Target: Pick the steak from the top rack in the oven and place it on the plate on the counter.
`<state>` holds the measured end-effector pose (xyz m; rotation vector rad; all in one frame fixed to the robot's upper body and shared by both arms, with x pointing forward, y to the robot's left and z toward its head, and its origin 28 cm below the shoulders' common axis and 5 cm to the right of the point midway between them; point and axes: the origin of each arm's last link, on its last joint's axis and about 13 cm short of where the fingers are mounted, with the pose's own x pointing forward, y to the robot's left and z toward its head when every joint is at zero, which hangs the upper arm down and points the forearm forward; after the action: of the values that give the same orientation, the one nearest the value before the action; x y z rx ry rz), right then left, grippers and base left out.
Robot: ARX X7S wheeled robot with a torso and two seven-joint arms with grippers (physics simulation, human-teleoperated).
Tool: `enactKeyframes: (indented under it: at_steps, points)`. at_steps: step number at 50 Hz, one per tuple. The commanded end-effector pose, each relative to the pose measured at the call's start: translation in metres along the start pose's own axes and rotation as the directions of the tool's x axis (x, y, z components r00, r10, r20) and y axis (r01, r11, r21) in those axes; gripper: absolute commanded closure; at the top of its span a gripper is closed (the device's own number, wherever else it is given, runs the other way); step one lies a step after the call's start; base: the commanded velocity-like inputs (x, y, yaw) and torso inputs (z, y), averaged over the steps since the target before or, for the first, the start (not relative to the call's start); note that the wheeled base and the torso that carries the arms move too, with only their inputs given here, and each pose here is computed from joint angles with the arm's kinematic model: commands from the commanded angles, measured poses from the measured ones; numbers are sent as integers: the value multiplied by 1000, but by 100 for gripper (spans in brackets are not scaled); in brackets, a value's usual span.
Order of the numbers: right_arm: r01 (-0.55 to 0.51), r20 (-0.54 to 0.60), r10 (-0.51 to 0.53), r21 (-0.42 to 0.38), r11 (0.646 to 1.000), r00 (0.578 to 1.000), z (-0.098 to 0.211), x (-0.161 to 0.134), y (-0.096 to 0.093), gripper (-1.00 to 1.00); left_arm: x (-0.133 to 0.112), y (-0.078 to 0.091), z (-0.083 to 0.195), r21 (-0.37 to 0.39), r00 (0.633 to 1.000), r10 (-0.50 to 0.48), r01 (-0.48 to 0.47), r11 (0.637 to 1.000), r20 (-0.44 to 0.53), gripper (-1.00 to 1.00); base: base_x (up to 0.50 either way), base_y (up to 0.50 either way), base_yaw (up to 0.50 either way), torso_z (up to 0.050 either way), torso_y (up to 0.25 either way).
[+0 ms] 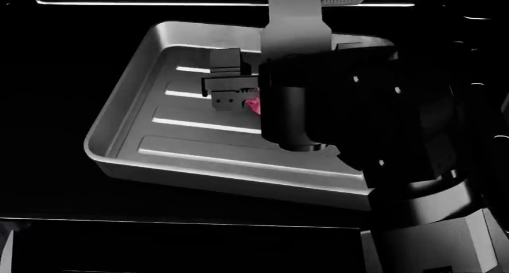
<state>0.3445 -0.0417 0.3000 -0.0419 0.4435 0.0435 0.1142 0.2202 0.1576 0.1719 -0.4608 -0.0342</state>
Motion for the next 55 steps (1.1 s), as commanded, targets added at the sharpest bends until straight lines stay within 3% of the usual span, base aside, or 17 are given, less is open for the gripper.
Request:
enactKeyframes:
  at_steps: [1, 27, 33, 44, 45, 55]
  points:
    - [4, -13, -4, -11, 1000, 1000, 0, -1, 1, -100, -1, 0, 2, -26, 999, -20, 21, 999, 34, -100, 0, 0, 0, 0, 0]
    - [17, -73, -19, -33, 999, 997, -12, 10, 1, -100, -2, 1, 1, -34, 999, -16, 17, 999, 35, -100, 0, 0, 0, 0, 0]
    - [-1, -100, 4, 35, 999, 995, -14, 13, -2, -100, -2, 1, 0, -36, 999, -16, 17, 999, 34, -100, 0, 0, 0, 0, 0]
    - [-5, -100, 10, 51, 999, 995, -14, 13, -3, -100, -2, 1, 0, -37, 999, -13, 15, 999, 38, -100, 0, 0, 0, 0, -2]
    - [-5, -100, 10, 51, 999, 995, -14, 13, -3, 100, -2, 1, 0, -37, 999, -13, 15, 999, 38, -100, 0, 0, 0, 0, 0]
    - [-8, -89, 13, 49, 999, 996, -11, 11, -4, 100, -1, 1, 0, -40, 999, -13, 14, 999, 40, -100, 0, 0, 0, 0, -1]
